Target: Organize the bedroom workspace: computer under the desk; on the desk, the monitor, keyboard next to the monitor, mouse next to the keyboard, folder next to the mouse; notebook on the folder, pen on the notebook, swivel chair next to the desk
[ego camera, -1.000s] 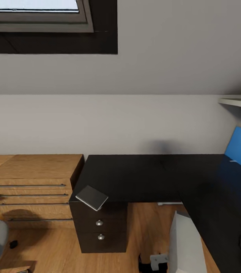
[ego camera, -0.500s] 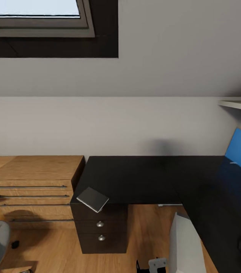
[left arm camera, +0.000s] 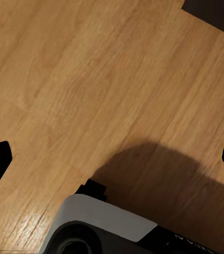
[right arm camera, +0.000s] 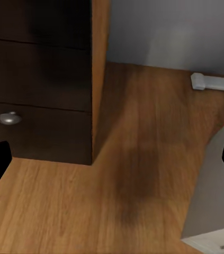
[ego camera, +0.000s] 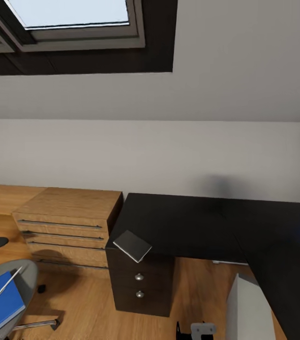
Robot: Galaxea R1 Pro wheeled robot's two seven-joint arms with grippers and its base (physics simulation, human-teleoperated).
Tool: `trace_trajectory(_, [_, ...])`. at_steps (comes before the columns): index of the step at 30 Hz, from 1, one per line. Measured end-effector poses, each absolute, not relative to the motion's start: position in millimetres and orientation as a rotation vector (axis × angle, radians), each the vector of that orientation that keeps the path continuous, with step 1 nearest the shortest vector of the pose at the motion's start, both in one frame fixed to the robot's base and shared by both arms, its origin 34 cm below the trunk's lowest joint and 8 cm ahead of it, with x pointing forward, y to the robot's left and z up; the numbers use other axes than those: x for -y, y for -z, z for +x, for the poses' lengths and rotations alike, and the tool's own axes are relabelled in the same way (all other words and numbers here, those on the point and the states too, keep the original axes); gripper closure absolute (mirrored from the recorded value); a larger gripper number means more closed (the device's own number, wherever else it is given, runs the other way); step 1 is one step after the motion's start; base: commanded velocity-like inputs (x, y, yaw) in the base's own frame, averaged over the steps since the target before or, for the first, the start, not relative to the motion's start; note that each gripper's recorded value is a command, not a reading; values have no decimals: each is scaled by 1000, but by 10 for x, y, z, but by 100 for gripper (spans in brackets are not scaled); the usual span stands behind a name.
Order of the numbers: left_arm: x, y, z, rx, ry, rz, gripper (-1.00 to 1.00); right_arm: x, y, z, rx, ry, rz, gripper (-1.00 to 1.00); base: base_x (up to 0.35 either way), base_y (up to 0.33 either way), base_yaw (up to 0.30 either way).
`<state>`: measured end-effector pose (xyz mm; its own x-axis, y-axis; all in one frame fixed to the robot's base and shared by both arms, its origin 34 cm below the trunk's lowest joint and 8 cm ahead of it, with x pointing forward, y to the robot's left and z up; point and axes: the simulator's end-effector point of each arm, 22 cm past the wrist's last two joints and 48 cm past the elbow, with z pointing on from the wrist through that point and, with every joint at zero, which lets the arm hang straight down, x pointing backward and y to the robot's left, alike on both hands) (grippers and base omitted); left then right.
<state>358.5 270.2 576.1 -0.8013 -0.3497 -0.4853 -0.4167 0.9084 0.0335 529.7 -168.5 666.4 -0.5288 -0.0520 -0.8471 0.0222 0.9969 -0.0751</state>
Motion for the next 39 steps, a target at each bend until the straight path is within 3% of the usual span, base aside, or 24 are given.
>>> trace_trajectory(15, [-3399,-5716,2702,-2471,-437,-530,-100,2317,-6811,5033,-1954,158,-20,-100,0,0,276])
trace_trajectory(25, [-3413,-5984,2941,-2275,-400,-489,-100,2371,-6737,4547,-1934,139,-22,-100,0,0,262])
trace_trajectory(39, [-3288,-6223,3131,-2127,-369,-490,-100,2379,-6724,4516,-1939,142,-22,-100,0,0,268])
